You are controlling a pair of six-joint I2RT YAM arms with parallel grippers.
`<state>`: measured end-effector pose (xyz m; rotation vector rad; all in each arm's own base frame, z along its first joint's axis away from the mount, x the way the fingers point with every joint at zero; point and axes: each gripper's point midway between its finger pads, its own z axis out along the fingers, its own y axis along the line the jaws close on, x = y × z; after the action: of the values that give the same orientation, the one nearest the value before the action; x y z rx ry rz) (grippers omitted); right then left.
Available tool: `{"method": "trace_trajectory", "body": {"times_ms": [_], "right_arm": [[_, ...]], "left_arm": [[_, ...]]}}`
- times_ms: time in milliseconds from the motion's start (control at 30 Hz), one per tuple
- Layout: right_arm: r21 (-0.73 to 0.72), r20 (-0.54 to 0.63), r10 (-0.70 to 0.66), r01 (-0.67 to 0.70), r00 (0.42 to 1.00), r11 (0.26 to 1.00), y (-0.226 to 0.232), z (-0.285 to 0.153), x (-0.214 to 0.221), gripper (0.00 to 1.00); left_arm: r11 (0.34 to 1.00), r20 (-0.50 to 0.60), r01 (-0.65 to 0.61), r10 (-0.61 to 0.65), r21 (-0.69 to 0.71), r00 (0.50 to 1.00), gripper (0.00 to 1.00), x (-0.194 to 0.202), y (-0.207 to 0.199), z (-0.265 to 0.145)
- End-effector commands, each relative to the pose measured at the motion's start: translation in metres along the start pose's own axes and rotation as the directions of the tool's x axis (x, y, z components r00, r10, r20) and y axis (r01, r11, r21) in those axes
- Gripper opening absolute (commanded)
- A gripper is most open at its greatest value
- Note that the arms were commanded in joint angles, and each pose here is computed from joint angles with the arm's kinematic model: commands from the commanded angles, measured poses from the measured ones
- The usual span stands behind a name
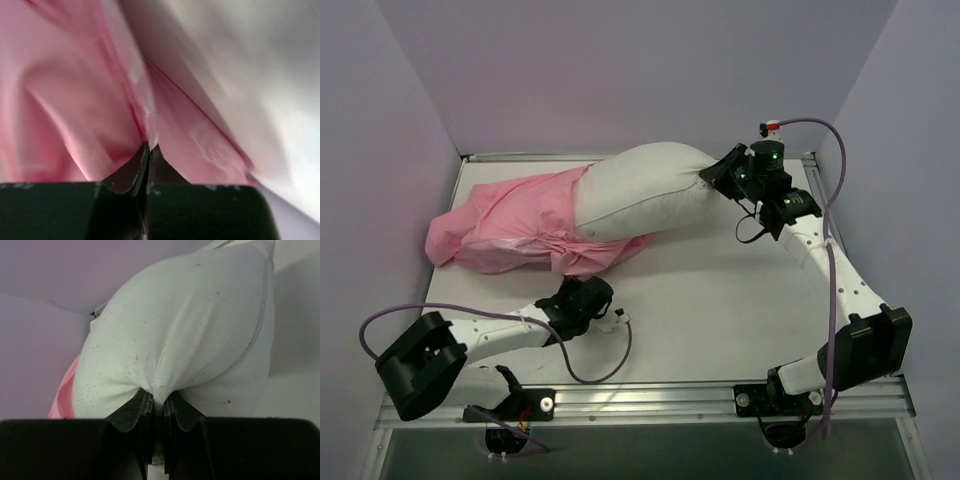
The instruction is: Remove the pillowcase from the pillow
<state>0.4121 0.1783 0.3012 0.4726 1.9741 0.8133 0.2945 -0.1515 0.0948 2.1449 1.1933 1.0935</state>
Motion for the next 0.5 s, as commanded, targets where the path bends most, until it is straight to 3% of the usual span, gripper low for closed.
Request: {"method": "trace_trajectory", "body": {"times_ms": [0,167,200,300,333,467], "right_arm": [[-0.029,0.173,-0.049,0.054,0.984,0.998,0.006,-0.019,-0.057,0.0],[0.044,0.183,-0.058,0.051,0.981,0.998,-0.035,-0.017,-0.072,0.0],[0.051,0.174,-0.056,0.048,0.983,0.998,-0.042,-0.017,-0.07,0.0],[0.07,0.165,-0.049,0.038,0.985,0.997,-0.058,-0.018,-0.071,0.0],[0.077,0.164,-0.047,0.035,0.985,0.996,-0.062,-0.019,-0.07,0.0],[0.088,0.159,-0.046,0.033,0.986,0.996,-0.073,-0.022,-0.07,0.0]], "left_arm": [[0.977,-0.026,-0.038,0.045,0.209,0.999,0.02,0.038,-0.058,-0.023],[0.891,-0.089,-0.045,0.095,0.451,0.992,0.02,0.094,-0.132,-0.042],[0.875,-0.137,0.018,0.056,0.485,0.989,0.02,0.112,-0.143,-0.045],[0.847,-0.144,0.022,0.065,0.531,0.987,0.02,0.137,-0.152,-0.045],[0.826,-0.191,0.097,0.014,0.556,0.981,0.02,0.154,-0.164,-0.046],[0.813,-0.273,0.203,-0.057,0.545,0.96,0.02,0.192,-0.162,-0.04]]}}
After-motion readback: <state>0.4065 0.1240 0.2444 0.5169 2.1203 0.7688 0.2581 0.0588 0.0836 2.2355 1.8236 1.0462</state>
